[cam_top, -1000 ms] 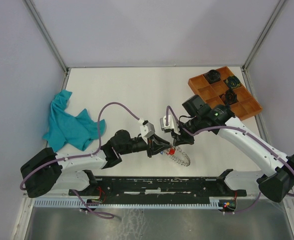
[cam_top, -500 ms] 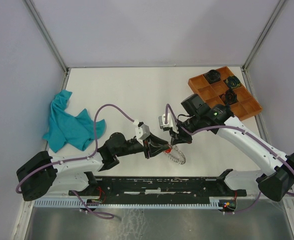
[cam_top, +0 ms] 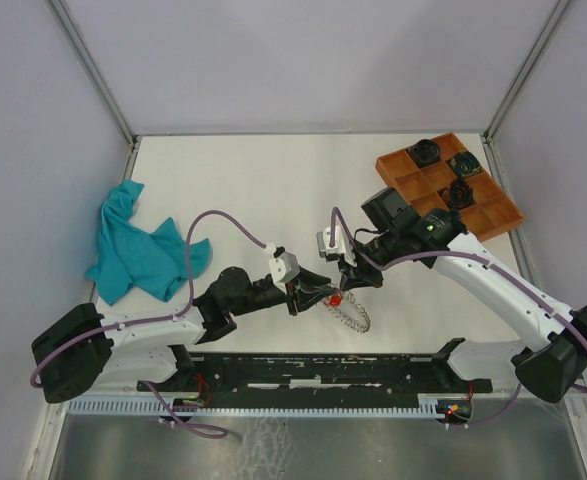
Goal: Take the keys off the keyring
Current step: Remove the key from the keyring.
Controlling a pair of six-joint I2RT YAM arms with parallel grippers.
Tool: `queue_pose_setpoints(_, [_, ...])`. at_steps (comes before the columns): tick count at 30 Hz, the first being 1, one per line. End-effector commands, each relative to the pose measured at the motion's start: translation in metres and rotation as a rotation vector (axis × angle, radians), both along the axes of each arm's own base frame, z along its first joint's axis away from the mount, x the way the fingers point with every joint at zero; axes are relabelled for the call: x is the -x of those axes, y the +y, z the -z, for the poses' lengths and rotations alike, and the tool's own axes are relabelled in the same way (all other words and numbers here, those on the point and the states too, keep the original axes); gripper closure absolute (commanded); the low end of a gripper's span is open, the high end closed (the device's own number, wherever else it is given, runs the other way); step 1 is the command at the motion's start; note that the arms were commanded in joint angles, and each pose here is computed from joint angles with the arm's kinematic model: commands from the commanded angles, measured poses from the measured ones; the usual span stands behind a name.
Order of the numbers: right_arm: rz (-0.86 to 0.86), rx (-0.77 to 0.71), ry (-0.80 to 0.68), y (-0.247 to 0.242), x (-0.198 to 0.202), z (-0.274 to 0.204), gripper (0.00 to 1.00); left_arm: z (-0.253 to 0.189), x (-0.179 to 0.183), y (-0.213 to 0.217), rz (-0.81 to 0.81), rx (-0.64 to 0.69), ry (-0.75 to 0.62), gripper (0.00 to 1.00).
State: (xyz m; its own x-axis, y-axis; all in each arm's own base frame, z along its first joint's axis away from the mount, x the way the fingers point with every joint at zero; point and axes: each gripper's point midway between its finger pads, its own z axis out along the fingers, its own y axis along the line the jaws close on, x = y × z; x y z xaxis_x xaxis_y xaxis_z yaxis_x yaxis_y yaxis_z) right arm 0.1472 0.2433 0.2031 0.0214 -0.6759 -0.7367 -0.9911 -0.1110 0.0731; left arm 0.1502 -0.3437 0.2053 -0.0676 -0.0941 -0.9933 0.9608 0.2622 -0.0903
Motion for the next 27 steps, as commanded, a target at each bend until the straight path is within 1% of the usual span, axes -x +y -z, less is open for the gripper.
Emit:
queue_pose_setpoints(1, [-0.023, -0.090, -0.041, 0.014, -0.004, -0.025, 0.99, -0.011, -0.002, 0.005, -0.016, 0.006, -0.121, 0.64])
queue_pose_setpoints(9, [-0.025, -0.097, -0.036, 0.016, -0.003, -0.025, 0.99, -0.017, 0.005, -0.007, 0.053, 0.042, -0.108, 0.64])
queue_pose_setpoints(16, [-0.022, -0.098, -0.032, 0.016, -0.003, -0.024, 0.99, -0.018, 0.004, -0.015, 0.065, 0.054, -0.084, 0.67])
queue_pose_setpoints(27, [-0.014, -0.103, -0.016, 0.018, -0.004, -0.023, 0.99, -0.023, 0.005, -0.016, 0.068, 0.075, -0.077, 0.68])
